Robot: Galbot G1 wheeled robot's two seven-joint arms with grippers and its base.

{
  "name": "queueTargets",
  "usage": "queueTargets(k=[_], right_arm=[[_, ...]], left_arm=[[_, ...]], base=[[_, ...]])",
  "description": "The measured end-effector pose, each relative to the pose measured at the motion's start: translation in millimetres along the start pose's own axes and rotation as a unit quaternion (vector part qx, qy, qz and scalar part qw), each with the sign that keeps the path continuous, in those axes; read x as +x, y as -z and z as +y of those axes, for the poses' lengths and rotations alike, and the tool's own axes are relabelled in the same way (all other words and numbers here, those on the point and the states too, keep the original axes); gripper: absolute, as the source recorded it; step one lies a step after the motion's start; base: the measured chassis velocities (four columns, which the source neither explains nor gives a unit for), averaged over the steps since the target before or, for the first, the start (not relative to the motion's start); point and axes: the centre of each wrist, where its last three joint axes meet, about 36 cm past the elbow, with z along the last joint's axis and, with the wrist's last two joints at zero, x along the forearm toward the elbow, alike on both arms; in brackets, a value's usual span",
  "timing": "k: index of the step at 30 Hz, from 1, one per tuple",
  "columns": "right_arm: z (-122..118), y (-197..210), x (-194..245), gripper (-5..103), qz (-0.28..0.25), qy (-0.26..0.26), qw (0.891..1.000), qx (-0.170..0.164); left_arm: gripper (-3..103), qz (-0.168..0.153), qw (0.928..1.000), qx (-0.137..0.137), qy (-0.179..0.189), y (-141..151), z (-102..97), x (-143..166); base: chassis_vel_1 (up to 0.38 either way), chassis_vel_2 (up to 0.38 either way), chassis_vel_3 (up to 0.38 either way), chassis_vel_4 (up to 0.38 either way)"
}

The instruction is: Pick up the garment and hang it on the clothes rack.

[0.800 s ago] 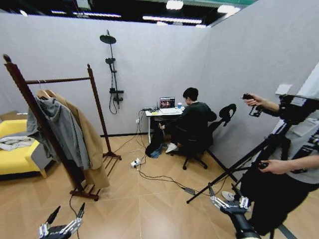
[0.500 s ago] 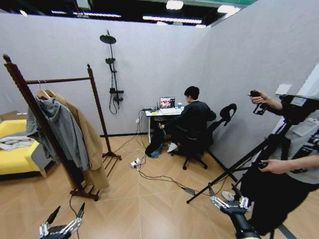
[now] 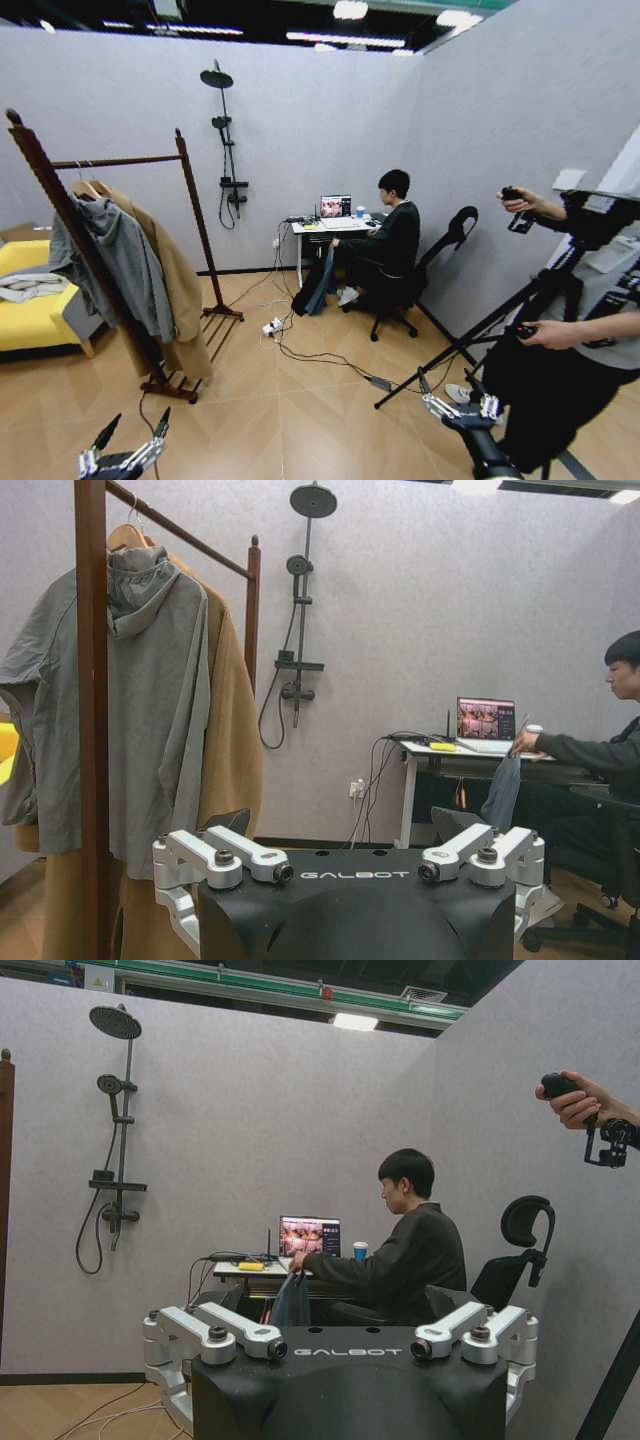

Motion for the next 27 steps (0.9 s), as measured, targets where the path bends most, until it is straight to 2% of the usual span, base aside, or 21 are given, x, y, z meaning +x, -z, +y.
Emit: queueTargets(k=[27], right_arm=[[0.0,0.0,0.0,100,0.000,0.000,1.000,0.000]], left_arm=[[100,0.000,1.0000,0.000,0.000,0.0,0.0,0.0]], base=[[0.000,0.000,0.000,0.000]])
